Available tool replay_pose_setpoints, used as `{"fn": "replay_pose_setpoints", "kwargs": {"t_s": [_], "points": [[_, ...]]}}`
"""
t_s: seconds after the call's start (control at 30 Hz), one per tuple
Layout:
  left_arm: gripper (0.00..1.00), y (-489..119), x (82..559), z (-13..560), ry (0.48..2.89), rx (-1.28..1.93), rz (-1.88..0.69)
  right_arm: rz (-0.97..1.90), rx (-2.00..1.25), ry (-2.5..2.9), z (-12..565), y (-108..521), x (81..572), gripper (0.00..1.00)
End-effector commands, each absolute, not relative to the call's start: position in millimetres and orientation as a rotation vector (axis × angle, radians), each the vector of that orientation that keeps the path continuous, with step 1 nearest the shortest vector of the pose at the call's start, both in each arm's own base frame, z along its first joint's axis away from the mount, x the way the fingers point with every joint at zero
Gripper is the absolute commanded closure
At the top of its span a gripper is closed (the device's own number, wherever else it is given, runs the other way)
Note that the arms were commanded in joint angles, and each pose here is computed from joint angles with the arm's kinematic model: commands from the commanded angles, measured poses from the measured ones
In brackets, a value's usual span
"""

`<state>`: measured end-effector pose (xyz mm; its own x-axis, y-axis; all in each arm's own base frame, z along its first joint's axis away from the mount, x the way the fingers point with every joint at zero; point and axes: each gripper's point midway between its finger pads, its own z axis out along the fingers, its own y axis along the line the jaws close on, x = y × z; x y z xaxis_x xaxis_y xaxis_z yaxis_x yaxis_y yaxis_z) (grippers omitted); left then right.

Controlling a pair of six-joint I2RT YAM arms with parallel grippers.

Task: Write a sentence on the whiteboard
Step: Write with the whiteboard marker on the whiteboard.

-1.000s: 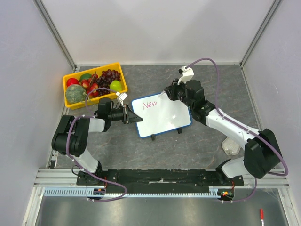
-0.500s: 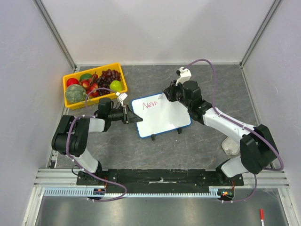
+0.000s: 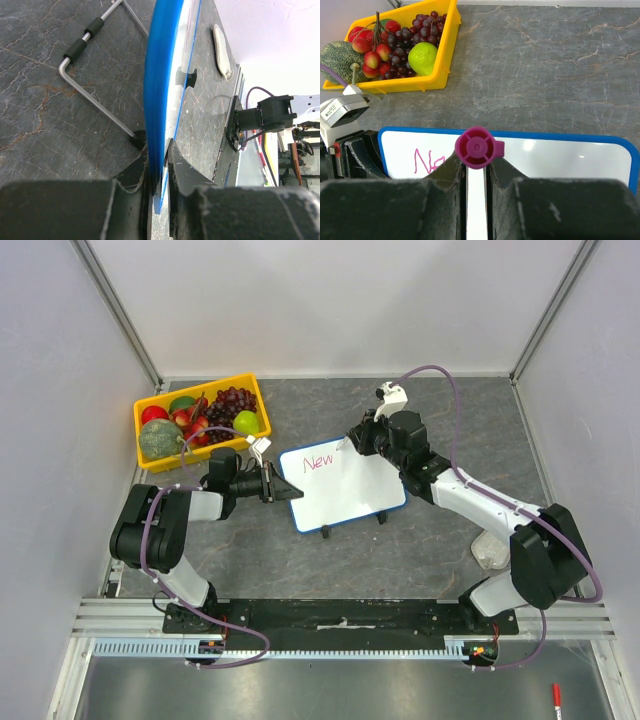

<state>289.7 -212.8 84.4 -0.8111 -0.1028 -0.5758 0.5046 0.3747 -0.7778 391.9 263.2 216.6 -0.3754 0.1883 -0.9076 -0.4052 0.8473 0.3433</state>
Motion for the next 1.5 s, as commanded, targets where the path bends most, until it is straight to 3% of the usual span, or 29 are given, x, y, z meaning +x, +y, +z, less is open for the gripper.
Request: {"fn": "replay_pose_setpoints", "kwargs": {"t_s": [0.0, 0.87, 1.47], "points": [[0.98, -209.3, 300.2, 75.1, 2.104, 0.351, -1.363, 0.626, -0.151, 1.817, 228.4, 263.6, 401.8, 1.00], [0.98, -209.0, 300.6, 74.6, 2.106, 0.351, -1.359, 0.637, -0.185, 1.903, 189.8, 252.8, 372.2, 1.00], [0.98, -209.1, 300.5, 75.2, 2.104, 0.352, -1.360, 0.662, -0.155, 1.820, 226.2, 262.2, 391.5, 1.00]]}}
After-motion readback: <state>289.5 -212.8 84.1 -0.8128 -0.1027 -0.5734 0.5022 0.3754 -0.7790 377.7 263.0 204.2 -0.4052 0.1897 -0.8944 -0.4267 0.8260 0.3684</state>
